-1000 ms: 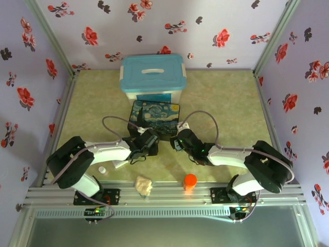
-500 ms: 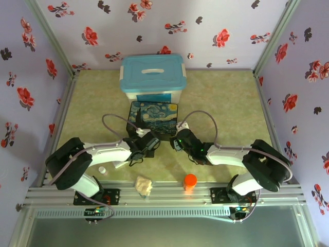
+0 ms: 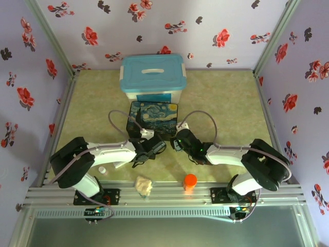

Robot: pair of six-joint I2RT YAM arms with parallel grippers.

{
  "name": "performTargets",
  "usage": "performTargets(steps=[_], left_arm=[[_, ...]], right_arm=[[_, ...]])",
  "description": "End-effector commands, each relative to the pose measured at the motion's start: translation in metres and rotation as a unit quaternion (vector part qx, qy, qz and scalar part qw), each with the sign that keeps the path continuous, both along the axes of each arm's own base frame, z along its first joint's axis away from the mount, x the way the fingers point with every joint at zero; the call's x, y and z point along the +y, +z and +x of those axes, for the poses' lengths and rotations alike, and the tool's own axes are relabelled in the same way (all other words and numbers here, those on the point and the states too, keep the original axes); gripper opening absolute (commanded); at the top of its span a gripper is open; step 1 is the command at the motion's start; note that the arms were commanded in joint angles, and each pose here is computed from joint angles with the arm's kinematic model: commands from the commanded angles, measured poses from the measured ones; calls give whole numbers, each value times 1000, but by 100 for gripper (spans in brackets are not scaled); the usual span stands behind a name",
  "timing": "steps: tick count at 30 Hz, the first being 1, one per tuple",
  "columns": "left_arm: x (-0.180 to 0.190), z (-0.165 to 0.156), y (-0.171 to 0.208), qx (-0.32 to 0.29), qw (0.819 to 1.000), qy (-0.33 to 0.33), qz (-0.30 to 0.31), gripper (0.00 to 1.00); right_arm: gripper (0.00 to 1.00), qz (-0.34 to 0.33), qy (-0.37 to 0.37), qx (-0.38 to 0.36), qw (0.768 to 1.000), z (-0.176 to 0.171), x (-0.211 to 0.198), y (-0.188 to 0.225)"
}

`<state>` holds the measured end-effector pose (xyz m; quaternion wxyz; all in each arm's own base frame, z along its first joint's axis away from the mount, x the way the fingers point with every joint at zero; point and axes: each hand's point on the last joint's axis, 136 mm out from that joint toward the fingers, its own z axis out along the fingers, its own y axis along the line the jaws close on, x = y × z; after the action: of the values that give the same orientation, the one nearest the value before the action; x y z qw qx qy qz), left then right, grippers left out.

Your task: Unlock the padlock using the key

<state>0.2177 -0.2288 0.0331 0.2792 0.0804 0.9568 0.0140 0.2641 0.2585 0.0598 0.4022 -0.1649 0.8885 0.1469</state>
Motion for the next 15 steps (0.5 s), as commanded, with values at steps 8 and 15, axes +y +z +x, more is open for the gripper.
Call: performTargets(steps=[8, 15], left_arm=[[0, 2, 0, -11, 999, -7, 45, 19], [-12, -2, 4, -9, 1000, -19, 17, 28]], right_arm=[[44, -2, -14, 1, 1000, 3, 0, 1], [44, 2, -17, 0, 1000, 2, -1, 3]])
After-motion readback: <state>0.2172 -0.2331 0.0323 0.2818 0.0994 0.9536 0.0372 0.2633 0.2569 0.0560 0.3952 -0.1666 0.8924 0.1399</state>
